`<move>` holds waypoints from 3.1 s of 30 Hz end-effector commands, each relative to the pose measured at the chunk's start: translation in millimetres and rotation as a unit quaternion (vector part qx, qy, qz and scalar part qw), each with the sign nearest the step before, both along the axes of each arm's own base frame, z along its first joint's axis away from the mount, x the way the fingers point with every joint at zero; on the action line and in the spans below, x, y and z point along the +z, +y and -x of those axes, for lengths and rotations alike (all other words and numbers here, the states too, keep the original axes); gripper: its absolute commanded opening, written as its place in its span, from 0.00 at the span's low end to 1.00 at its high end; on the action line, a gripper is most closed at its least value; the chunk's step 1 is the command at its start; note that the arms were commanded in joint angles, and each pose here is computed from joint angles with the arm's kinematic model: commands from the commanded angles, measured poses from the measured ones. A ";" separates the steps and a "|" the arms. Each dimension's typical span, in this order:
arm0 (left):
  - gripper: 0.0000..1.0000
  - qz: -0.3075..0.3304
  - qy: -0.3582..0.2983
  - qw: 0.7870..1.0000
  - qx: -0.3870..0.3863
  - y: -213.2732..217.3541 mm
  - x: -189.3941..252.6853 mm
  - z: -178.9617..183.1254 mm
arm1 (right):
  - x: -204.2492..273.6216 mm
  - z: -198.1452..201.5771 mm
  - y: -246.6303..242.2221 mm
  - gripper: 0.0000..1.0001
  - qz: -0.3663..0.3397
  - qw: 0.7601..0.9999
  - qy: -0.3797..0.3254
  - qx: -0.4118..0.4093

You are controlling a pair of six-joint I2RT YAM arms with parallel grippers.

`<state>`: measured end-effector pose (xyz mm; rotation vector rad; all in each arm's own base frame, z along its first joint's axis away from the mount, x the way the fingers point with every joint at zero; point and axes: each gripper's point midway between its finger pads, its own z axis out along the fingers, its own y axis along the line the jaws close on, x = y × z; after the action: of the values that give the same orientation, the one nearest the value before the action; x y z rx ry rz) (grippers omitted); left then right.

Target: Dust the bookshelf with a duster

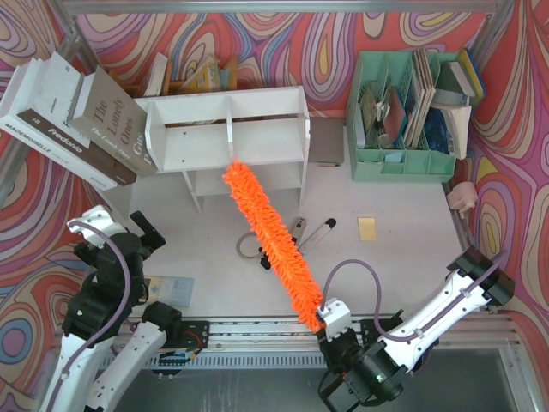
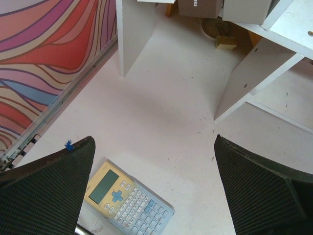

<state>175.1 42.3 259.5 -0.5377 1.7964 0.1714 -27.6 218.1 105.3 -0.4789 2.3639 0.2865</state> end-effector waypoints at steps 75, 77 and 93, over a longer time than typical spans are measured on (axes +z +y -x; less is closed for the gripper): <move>0.98 0.045 0.041 0.996 -0.065 -25.8 -14.3 8.2 | -47.3 -90.3 103.6 0.00 0.003 0.997 0.051 0.063; 0.98 0.047 0.040 0.996 -0.064 -25.5 -15.0 9.0 | -49.6 -93.9 98.7 0.00 0.016 0.998 0.050 0.045; 0.98 0.061 0.007 0.997 -0.051 -16.6 -10.0 19.1 | -41.1 -109.2 55.6 0.00 -0.021 0.995 0.044 -0.085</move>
<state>159.5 23.2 250.8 -0.5237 1.8564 -0.0073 75.6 241.1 58.1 -0.1496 2.5132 0.2565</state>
